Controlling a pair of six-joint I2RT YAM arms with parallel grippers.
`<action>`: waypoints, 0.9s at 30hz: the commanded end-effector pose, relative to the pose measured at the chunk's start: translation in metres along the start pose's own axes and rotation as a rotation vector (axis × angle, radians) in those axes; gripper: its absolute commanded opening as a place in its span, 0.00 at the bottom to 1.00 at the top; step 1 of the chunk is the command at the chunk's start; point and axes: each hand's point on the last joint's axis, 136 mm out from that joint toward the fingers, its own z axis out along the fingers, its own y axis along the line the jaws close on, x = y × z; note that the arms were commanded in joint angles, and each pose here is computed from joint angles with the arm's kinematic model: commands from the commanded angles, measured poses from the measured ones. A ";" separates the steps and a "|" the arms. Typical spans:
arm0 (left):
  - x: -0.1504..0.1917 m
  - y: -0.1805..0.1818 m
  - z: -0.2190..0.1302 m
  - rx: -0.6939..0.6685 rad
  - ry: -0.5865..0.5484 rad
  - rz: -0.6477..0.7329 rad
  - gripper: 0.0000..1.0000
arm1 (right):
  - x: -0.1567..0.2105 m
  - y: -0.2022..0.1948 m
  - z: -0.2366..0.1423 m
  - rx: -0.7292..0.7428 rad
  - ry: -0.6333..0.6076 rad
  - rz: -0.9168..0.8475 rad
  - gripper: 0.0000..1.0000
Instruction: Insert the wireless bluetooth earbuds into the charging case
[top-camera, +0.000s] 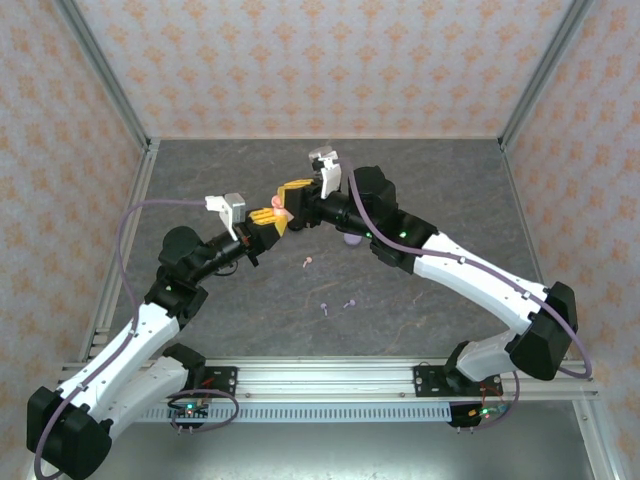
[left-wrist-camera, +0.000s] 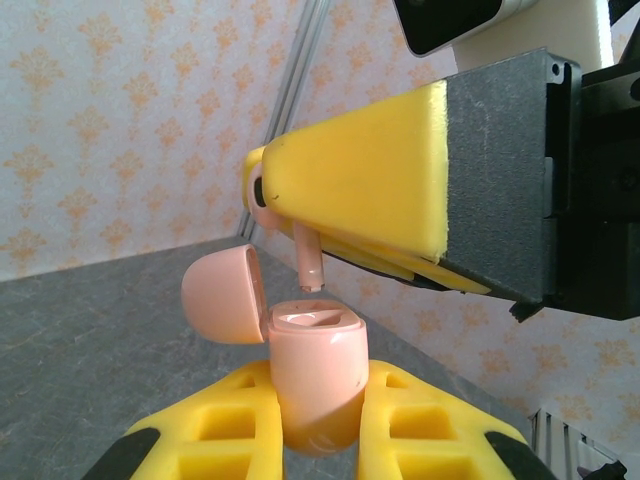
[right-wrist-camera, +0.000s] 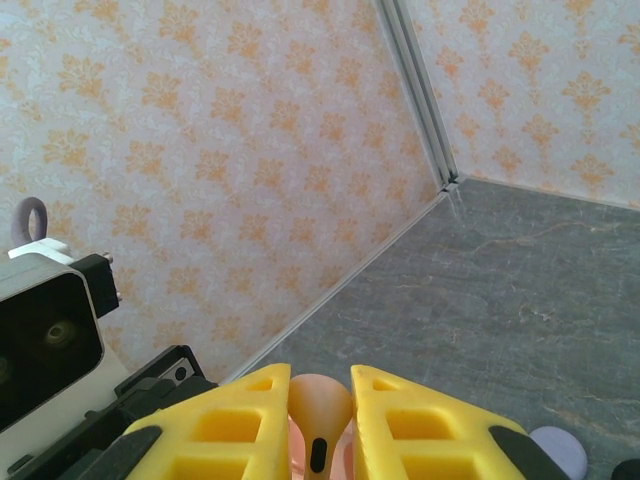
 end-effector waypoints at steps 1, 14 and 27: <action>-0.014 -0.004 -0.002 0.002 -0.058 0.012 0.14 | -0.008 0.013 0.001 -0.056 -0.032 -0.004 0.18; -0.017 -0.006 -0.003 0.003 -0.069 0.013 0.14 | 0.002 0.013 0.004 -0.057 -0.010 0.011 0.18; -0.017 -0.006 -0.004 0.004 -0.073 0.012 0.14 | 0.009 0.006 0.007 -0.029 0.007 0.007 0.18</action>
